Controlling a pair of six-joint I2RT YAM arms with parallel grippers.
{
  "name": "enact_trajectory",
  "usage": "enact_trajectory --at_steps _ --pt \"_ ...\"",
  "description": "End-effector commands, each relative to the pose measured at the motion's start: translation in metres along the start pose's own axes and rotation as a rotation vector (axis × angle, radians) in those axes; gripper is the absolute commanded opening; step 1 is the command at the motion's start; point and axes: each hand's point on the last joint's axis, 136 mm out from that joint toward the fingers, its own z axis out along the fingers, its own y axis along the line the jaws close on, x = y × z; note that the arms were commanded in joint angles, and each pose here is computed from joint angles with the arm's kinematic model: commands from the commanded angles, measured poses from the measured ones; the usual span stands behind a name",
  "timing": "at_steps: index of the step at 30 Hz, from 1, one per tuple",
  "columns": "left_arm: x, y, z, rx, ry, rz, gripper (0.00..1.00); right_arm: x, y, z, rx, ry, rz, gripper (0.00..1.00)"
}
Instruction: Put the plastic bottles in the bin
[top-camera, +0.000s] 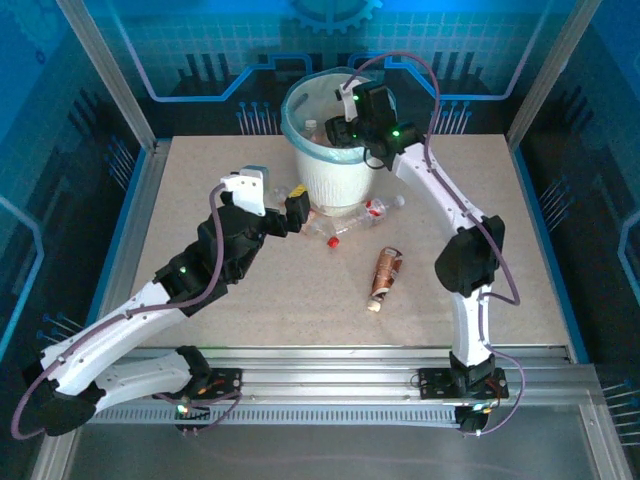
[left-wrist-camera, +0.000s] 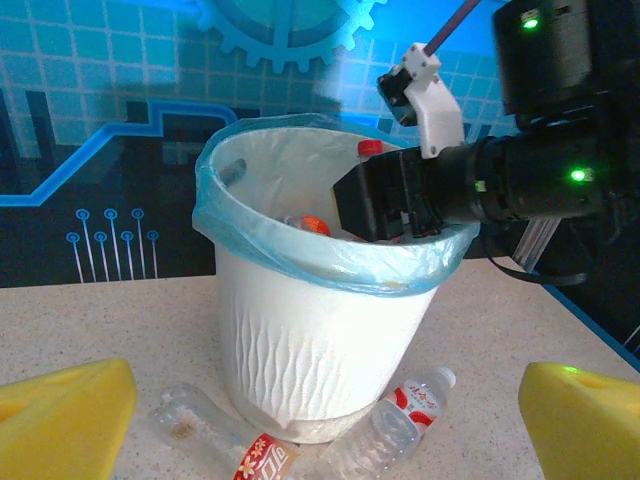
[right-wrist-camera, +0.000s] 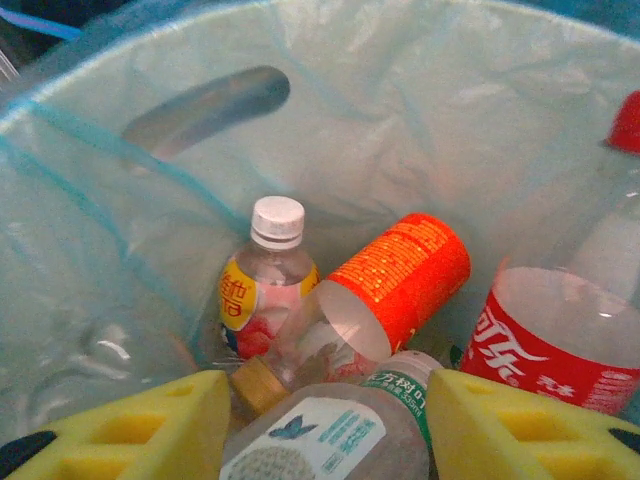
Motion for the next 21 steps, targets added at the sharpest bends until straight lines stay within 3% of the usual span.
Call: enact_trajectory --at_steps 1,6,13,21 --pt "-0.009 0.004 -0.005 0.002 -0.018 -0.034 0.99 0.007 0.005 0.001 -0.038 0.071 0.035 0.56" --pt "-0.011 0.005 -0.005 -0.001 -0.018 -0.028 0.99 -0.017 0.016 -0.013 -0.097 0.019 0.07 0.58" --pt "-0.011 0.005 -0.004 -0.001 -0.017 -0.019 0.99 -0.063 0.026 -0.071 -0.151 -0.104 0.089 0.65" --pt "0.02 -0.017 0.014 0.076 0.091 0.043 0.99 -0.058 0.02 -0.139 -0.125 -0.207 0.12 0.66"
